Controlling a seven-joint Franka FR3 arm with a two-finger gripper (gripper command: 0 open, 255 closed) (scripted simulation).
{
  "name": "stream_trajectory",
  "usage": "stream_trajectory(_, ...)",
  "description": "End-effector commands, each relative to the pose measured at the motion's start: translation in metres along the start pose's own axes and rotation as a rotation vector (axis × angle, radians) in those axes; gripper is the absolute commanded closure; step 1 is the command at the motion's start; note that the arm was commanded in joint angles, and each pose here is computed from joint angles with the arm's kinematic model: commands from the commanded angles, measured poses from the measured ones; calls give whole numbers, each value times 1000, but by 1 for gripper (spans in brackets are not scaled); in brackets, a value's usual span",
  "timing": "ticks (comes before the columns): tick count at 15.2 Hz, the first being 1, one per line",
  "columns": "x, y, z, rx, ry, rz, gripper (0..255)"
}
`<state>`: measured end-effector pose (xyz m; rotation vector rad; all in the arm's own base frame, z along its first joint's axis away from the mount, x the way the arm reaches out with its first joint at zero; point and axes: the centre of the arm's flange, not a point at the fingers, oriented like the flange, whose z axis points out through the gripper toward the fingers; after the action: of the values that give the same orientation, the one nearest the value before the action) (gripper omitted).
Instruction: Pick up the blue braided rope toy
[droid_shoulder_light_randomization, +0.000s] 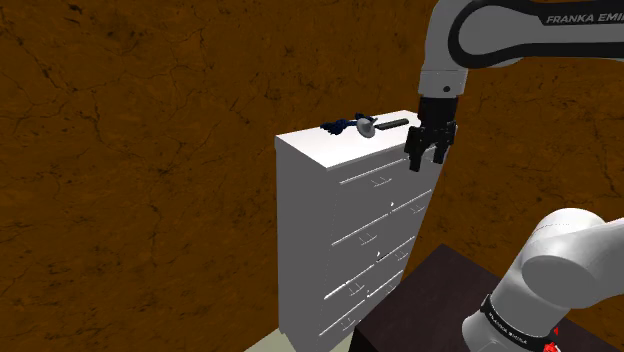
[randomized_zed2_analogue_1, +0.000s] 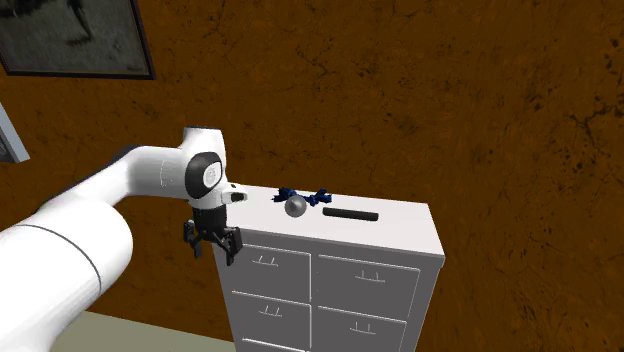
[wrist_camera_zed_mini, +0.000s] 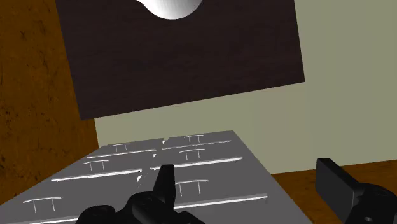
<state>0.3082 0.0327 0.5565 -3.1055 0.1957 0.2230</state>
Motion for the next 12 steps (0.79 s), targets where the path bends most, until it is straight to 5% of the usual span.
stream_trajectory(1,0,0,0,0,0,0,0)
stream_trajectory(12,137,19,-19,15,36,267,0)
